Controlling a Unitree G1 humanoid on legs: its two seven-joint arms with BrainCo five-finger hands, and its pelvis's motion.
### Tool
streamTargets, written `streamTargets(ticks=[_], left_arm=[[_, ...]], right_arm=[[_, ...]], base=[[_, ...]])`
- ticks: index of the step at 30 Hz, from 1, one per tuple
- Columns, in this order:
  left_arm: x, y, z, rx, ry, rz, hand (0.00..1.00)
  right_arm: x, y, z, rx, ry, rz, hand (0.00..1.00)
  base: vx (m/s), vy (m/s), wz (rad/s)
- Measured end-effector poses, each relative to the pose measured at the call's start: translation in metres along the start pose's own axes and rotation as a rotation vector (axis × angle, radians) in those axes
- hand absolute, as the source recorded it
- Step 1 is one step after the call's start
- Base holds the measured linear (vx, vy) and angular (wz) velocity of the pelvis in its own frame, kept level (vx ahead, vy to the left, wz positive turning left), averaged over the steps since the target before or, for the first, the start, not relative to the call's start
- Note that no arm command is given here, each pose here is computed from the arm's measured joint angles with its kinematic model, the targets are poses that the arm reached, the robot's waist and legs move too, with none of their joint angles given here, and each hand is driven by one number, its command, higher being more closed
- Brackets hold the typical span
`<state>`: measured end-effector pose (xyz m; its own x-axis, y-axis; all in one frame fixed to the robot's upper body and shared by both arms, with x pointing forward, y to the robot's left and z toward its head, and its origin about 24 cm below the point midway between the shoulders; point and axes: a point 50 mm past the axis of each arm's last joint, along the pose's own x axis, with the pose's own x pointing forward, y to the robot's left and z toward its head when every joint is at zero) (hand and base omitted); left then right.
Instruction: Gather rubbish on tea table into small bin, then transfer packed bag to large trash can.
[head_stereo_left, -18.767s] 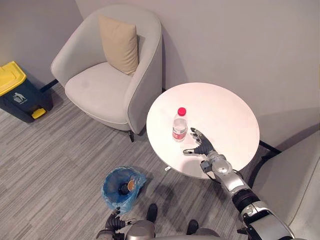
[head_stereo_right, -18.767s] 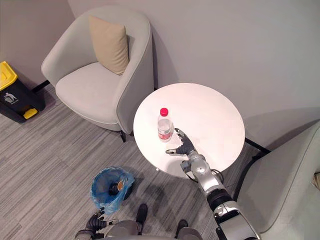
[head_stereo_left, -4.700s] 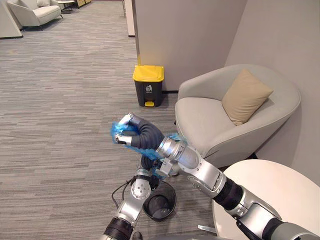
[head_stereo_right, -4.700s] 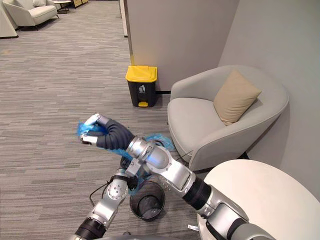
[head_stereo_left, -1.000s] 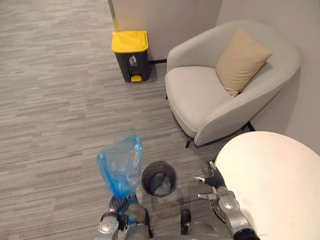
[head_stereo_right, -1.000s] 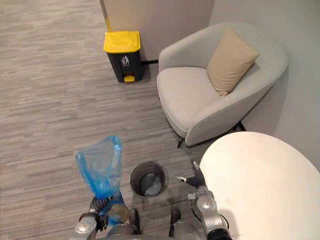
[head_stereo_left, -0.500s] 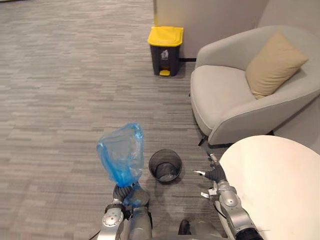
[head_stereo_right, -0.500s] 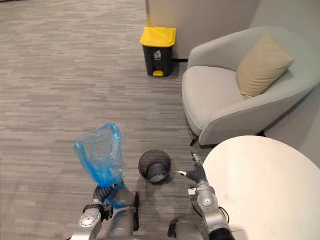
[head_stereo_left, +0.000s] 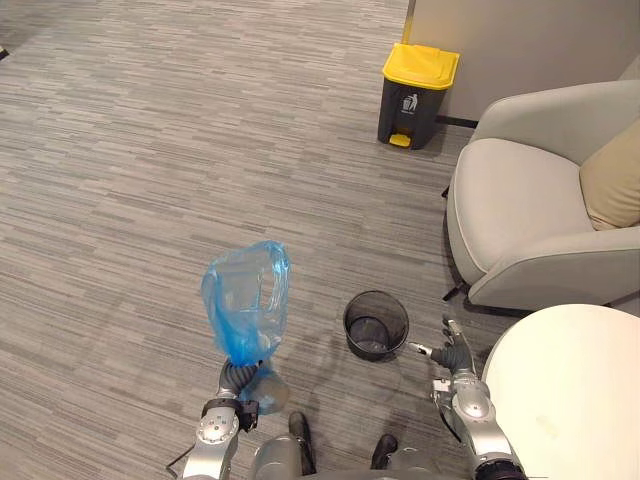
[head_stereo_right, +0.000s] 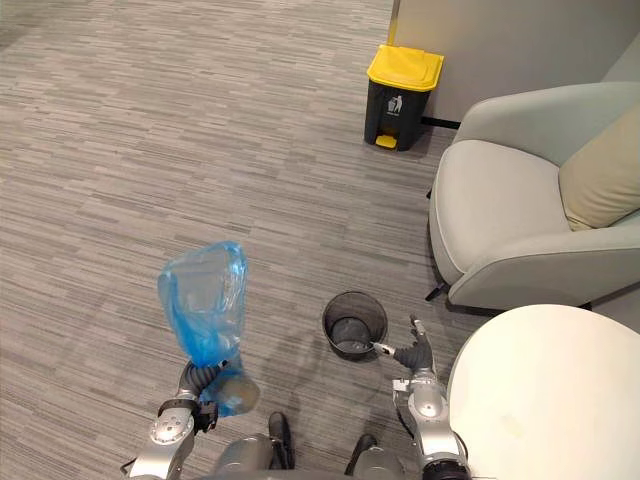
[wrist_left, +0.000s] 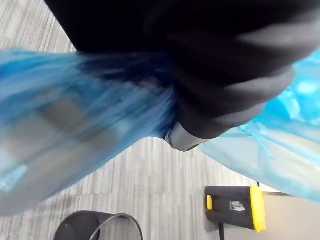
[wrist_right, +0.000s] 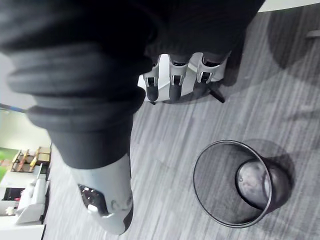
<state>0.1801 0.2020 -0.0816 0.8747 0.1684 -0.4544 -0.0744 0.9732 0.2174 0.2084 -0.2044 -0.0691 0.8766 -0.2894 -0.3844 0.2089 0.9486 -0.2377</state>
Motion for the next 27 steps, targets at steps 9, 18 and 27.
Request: streamTargets(ticks=[9,18,27], left_arm=[[-0.002,0.005,-0.009,0.011,0.039,0.01,1.0],[-0.011,0.007,-0.014,-0.025,0.059,0.038,1.0],[0.001,0.008,0.005,-0.018,0.002,0.038,1.0]], right_arm=[[-0.001,-0.002,-0.01,0.015,0.067,-0.01,0.0],[-0.007,-0.004,-0.026,0.028,0.13,-0.026,0.0],[-0.022,-0.007,-0.04,0.051,0.169,-0.042,0.0]], base=[[-0.02,0.032,0.11],[0.14,0.072,0.33],[0.31,-0.052,0.67]])
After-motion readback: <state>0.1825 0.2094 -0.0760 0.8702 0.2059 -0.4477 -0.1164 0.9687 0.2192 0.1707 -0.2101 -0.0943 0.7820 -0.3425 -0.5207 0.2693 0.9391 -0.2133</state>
